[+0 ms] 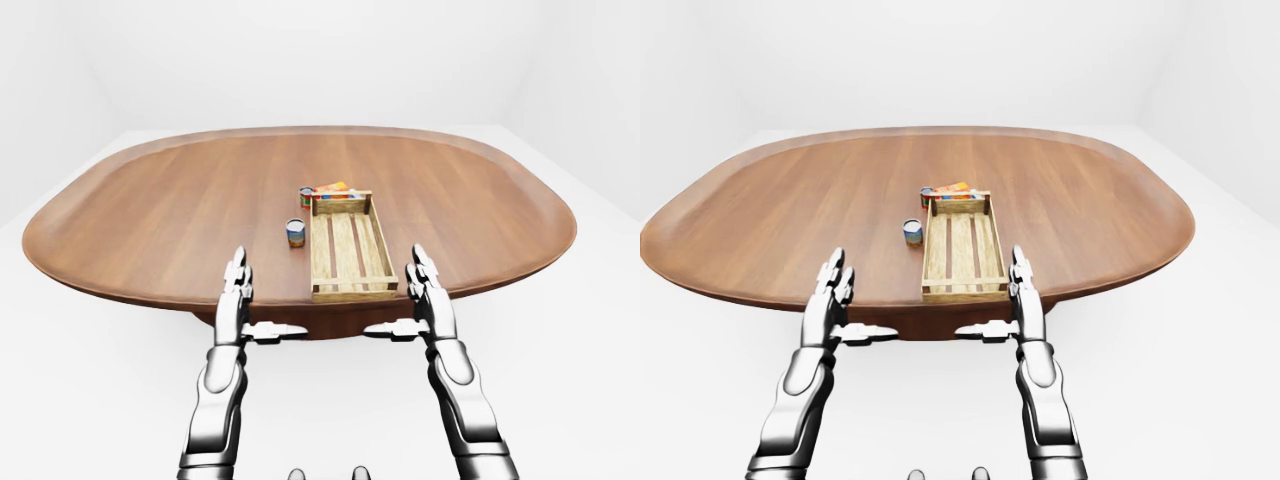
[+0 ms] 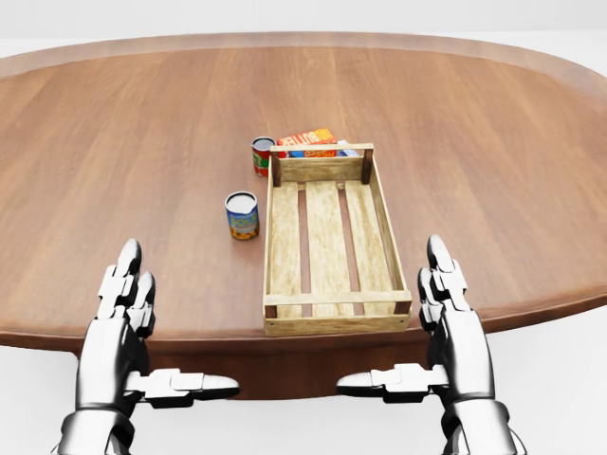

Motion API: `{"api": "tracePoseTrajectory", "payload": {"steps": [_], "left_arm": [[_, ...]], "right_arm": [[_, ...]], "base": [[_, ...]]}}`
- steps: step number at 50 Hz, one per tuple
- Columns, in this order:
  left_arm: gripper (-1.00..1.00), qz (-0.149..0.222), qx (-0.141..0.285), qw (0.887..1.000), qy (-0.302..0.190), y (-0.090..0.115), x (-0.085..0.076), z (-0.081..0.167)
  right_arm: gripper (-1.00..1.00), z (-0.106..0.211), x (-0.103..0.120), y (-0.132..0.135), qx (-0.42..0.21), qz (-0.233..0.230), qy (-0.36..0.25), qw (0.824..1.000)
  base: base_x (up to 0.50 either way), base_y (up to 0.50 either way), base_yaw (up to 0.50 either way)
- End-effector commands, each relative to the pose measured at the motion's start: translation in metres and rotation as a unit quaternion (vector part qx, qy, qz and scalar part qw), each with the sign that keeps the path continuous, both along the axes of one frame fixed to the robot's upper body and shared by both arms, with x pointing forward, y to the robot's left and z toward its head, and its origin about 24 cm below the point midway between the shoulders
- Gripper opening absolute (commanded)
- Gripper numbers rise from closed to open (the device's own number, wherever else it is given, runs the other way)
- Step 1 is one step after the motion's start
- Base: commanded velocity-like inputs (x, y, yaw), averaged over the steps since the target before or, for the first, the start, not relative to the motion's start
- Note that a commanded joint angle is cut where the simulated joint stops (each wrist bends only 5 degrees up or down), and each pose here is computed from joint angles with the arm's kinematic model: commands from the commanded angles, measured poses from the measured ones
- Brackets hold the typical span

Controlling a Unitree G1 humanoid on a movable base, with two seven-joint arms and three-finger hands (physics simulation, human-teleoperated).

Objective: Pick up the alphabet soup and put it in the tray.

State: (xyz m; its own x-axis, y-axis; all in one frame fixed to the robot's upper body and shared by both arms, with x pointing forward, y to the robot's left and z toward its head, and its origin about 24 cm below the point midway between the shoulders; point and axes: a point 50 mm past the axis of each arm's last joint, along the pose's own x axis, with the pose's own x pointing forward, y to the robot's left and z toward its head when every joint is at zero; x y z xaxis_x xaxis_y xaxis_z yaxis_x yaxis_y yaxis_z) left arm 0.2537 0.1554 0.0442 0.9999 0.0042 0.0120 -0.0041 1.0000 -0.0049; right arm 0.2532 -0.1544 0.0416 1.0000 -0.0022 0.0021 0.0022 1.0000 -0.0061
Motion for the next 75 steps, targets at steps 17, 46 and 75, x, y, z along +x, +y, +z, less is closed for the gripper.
{"api": "tracePoseTrajectory", "payload": {"steps": [17, 46, 75], "left_arm": [[1.0, 0.02, 0.003, 0.999, -0.05, 0.03, -0.007, 0.033], [1.0, 0.103, 0.005, 0.987, -0.125, 0.08, -0.02, 0.072], [1.0, 0.109, 0.013, 0.981, -0.16, 0.08, -0.029, 0.088]], "right_arm": [[0.98, 0.048, -0.016, -0.025, -0.039, -0.022, -0.074, 0.996], [0.98, 0.114, -0.067, -0.055, -0.1, -0.081, -0.207, 0.97], [0.98, 0.115, -0.07, -0.058, -0.091, -0.084, -0.21, 0.97]], "base": [[0.0, 0.0, 0.0], [0.0, 0.0, 0.0], [0.0, 0.0, 0.0]]}}
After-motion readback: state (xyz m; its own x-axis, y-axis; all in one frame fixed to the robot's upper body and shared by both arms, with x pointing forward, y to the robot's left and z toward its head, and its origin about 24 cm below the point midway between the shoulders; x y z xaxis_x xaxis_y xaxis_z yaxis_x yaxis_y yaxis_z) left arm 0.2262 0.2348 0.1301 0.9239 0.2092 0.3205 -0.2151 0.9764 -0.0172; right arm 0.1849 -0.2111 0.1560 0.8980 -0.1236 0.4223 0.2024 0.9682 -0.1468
